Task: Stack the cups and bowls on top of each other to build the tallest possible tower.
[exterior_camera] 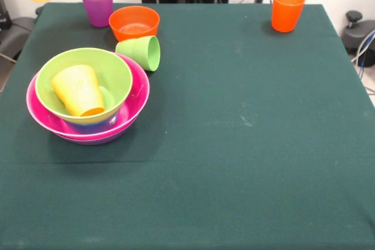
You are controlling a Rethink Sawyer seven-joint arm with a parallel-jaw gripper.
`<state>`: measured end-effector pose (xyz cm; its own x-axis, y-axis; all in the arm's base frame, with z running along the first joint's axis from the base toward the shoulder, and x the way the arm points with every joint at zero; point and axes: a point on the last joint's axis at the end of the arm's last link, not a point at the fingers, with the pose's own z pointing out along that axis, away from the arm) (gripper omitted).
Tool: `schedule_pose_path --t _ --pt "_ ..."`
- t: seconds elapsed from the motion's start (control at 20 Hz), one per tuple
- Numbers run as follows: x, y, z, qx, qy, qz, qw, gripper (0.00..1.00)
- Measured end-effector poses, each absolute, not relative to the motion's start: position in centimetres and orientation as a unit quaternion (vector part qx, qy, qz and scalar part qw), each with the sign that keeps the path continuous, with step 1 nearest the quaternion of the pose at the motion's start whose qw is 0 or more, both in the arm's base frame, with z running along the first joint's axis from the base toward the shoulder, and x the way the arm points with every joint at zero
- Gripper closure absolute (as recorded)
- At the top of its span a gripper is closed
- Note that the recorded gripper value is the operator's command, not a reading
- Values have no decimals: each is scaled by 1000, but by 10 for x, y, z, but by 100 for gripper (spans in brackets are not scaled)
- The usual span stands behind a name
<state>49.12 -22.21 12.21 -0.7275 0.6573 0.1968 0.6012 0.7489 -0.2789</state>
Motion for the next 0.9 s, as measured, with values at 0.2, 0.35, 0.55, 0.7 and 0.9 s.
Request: schedule_pose_path --t 0.2,0.35,0.55,0.7,0.9 --pt "487 -224 115 -347 -919 112 151 100" --pt "488 -222 108 -354 -915 118 157 100" --pt "490 -217 99 -362 -909 125 163 100" --pt "492 -214 89 -368 -905 135 167 100" --pt "495 -212 77 -374 -899 147 171 100"
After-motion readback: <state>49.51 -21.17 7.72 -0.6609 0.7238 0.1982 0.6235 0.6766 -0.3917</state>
